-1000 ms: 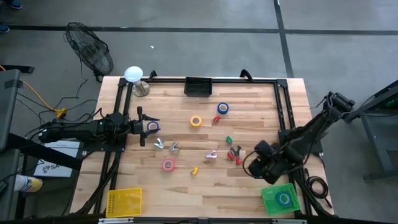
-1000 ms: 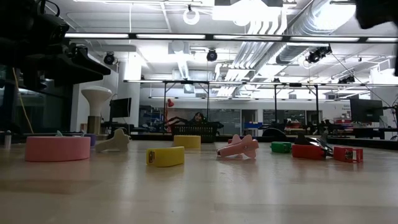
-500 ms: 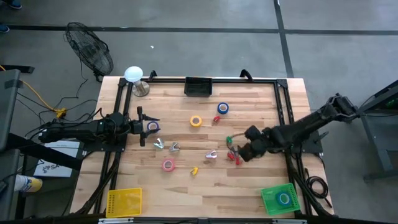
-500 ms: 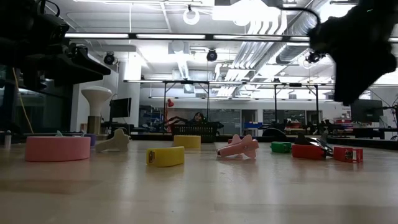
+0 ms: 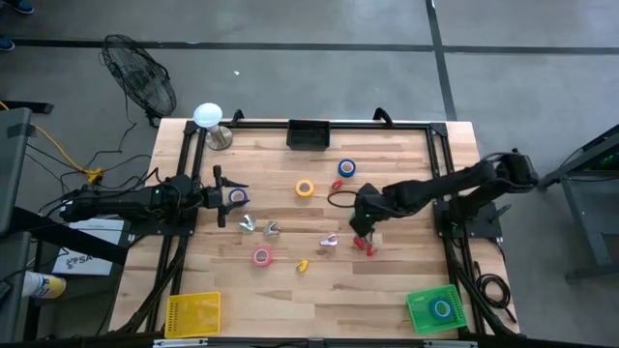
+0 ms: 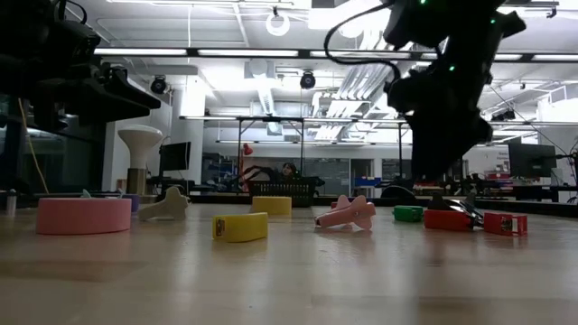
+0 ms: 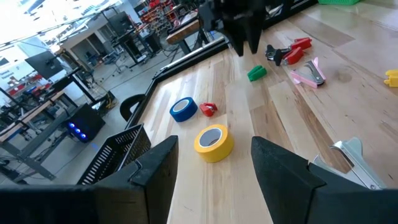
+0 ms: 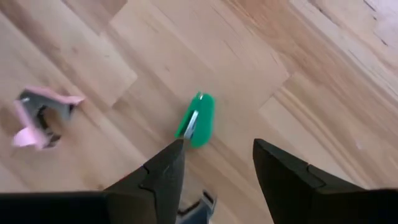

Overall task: Pick and place Stapler, Stapler remover, tape
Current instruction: Put the green stapler into the black bin

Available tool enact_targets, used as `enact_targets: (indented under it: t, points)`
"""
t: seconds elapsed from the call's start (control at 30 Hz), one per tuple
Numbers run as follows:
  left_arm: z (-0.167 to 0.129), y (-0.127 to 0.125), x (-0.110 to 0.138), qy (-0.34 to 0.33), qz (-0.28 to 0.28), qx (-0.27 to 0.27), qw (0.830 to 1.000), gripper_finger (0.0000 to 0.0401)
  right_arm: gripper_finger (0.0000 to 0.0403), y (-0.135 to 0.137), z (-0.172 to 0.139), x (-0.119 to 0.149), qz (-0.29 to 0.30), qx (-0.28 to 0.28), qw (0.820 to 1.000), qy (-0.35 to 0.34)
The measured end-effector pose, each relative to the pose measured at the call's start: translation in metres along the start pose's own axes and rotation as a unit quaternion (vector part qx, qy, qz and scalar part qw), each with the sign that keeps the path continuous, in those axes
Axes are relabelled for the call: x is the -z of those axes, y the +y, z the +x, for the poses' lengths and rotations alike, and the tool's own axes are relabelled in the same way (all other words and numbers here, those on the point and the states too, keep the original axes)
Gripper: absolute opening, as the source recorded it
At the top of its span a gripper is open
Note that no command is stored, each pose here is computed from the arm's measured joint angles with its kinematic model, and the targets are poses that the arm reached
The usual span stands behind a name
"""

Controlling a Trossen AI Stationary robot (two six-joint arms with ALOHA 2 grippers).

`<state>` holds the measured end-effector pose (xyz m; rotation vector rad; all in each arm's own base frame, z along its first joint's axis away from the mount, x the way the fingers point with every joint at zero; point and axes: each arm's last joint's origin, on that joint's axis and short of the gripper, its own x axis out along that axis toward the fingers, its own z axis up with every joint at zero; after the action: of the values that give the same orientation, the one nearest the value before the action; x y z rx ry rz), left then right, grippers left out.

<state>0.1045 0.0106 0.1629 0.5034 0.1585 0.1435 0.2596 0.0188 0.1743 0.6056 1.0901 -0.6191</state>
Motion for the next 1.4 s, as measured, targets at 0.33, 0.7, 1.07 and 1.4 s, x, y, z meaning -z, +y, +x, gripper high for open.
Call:
enact_targets:
  t: [0.33, 0.7, 1.07, 1.4]
  points:
    - [0.000, 0.000, 0.000, 0.000, 0.000, 0.000, 1.000, 0.0197, 0.0181, 0.006, 0.027, -0.003, -0.001, 0.019, 1.000, -0.014]
    - [0.000, 0.000, 0.000, 0.000, 0.000, 0.000, 1.000, 0.0197, 0.0181, 0.007, 0.032, -0.002, 0.017, 0.026, 0.999, -0.016]
    - [0.000, 0.000, 0.000, 0.000, 0.000, 0.000, 1.000, 0.0197, 0.0181, 0.011, 0.045, 0.000, 0.019, 0.024, 1.000, -0.007]
    - [0.000, 0.000, 0.000, 0.000, 0.000, 0.000, 1.000, 0.0197, 0.0181, 0.008, 0.044, 0.004, 0.012, 0.030, 0.999, 0.021]
